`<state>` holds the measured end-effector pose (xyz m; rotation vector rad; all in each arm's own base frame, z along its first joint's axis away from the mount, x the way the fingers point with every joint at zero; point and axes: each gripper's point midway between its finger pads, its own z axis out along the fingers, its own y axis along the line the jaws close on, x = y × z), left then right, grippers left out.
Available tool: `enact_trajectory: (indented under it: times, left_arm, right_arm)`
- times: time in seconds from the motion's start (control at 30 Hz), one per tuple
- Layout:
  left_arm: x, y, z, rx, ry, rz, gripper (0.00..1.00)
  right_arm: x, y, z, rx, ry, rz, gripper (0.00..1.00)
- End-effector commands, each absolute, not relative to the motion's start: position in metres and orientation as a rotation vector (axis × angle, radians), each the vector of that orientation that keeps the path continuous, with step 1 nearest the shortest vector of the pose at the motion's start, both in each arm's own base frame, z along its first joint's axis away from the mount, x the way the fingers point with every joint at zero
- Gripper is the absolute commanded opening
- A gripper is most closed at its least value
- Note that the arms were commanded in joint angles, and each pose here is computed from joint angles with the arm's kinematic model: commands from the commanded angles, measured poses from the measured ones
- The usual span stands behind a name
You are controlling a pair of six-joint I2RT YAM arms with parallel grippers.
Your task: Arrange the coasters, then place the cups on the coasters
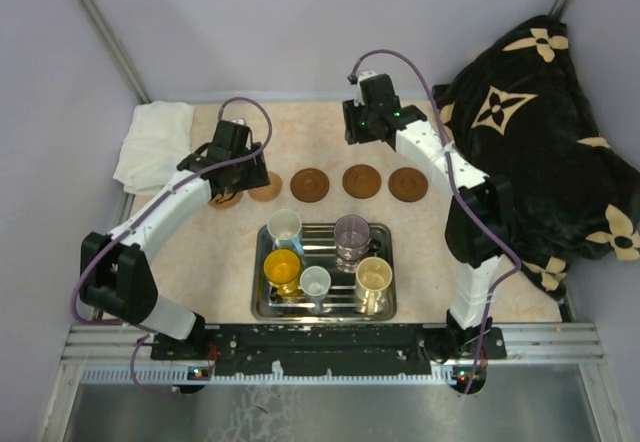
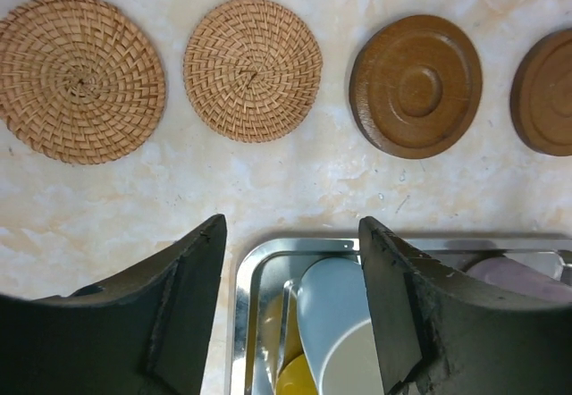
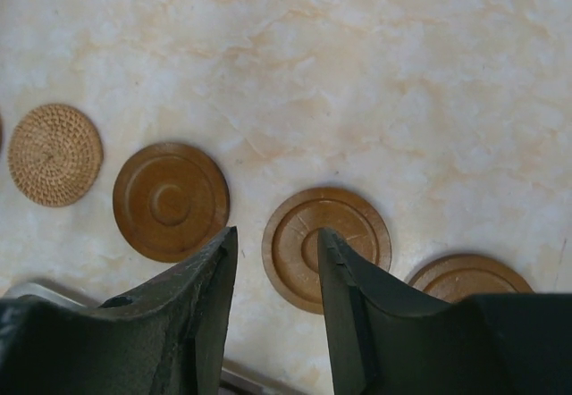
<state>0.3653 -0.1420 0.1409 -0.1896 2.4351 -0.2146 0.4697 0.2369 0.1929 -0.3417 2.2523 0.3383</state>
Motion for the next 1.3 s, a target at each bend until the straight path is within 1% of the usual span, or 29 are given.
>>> enact_trajectory:
  times: [0.0, 0.13, 0.23, 0.37, 0.43, 0.53, 0.57, 0.6, 0.63, 0.7, 0.77, 0.83, 0.9, 1.0, 1.1, 1.2, 1.27]
  left_arm:
    - [0.356, -0.138, 0.161, -0.19, 2.386, -0.217, 0.69]
    - [0.354, -0.14, 0.154, -0.228, 2.402, -0.234, 0.72]
    - [0.359, -0.142, 0.164, -0.258, 2.352, -0.265, 0.73]
    - [0.37, -0.142, 0.187, -0.246, 2.241, -0.287, 0.75]
    - [0.376, -0.141, 0.197, -0.222, 2.187, -0.286, 0.76]
    - [0.386, -0.14, 0.212, -0.165, 2.098, -0.275, 0.82]
    - [0.391, -0.139, 0.218, -0.144, 2.061, -0.267, 0.85]
    - [0.395, -0.14, 0.225, -0.128, 2.032, -0.265, 0.88]
    - [0.399, -0.138, 0.232, -0.122, 2.009, -0.25, 0.91]
    - [0.407, -0.138, 0.252, -0.089, 1.958, -0.232, 0.96]
    - [0.412, -0.134, 0.263, -0.064, 1.934, -0.193, 0.99]
    - [0.415, -0.127, 0.263, -0.053, 1.932, -0.135, 1.0]
    - [0.414, -0.119, 0.259, -0.072, 1.934, -0.085, 0.98]
    - [0.412, -0.113, 0.26, -0.06, 1.936, -0.047, 0.96]
    - [0.41, -0.11, 0.255, -0.042, 1.973, -0.015, 0.95]
    - [0.406, -0.09, 0.241, -0.157, 2.015, 0.083, 0.87]
    - [0.402, -0.073, 0.23, -0.262, 2.068, 0.096, 0.86]
  right_arm:
    - [0.463, 0.236, 0.217, -0.358, 2.204, 0.328, 0.43]
    - [0.452, 0.245, 0.213, -0.404, 2.206, 0.305, 0.45]
    - [0.452, 0.252, 0.218, -0.422, 2.19, 0.291, 0.45]
    - [0.459, 0.266, 0.244, -0.406, 2.117, 0.345, 0.41]
    - [0.462, 0.274, 0.262, -0.388, 2.055, 0.402, 0.41]
    - [0.462, 0.293, 0.283, -0.418, 1.938, 0.525, 0.42]
    - [0.463, 0.302, 0.294, -0.44, 1.87, 0.572, 0.38]
    - [0.465, 0.307, 0.299, -0.463, 1.824, 0.583, 0.29]
    - [0.468, 0.309, 0.304, -0.459, 1.792, 0.562, 0.24]
    - [0.477, 0.314, 0.312, -0.431, 1.766, 0.503, 0.23]
    - [0.484, 0.322, 0.314, -0.442, 1.8, 0.493, 0.26]
    - [0.489, 0.33, 0.316, -0.456, 1.834, 0.512, 0.28]
    - [0.487, 0.337, 0.297, -0.463, 1.915, 0.535, 0.29]
    - [0.469, 0.345, 0.256, -0.511, 2.064, 0.545, 0.27]
    - [0.437, 0.349, 0.224, -0.587, 2.156, 0.427, 0.27]
    - [0.405, 0.356, 0.2, -0.697, 2.201, 0.249, 0.33]
    - [0.384, 0.36, 0.192, -0.75, 2.234, 0.187, 0.41]
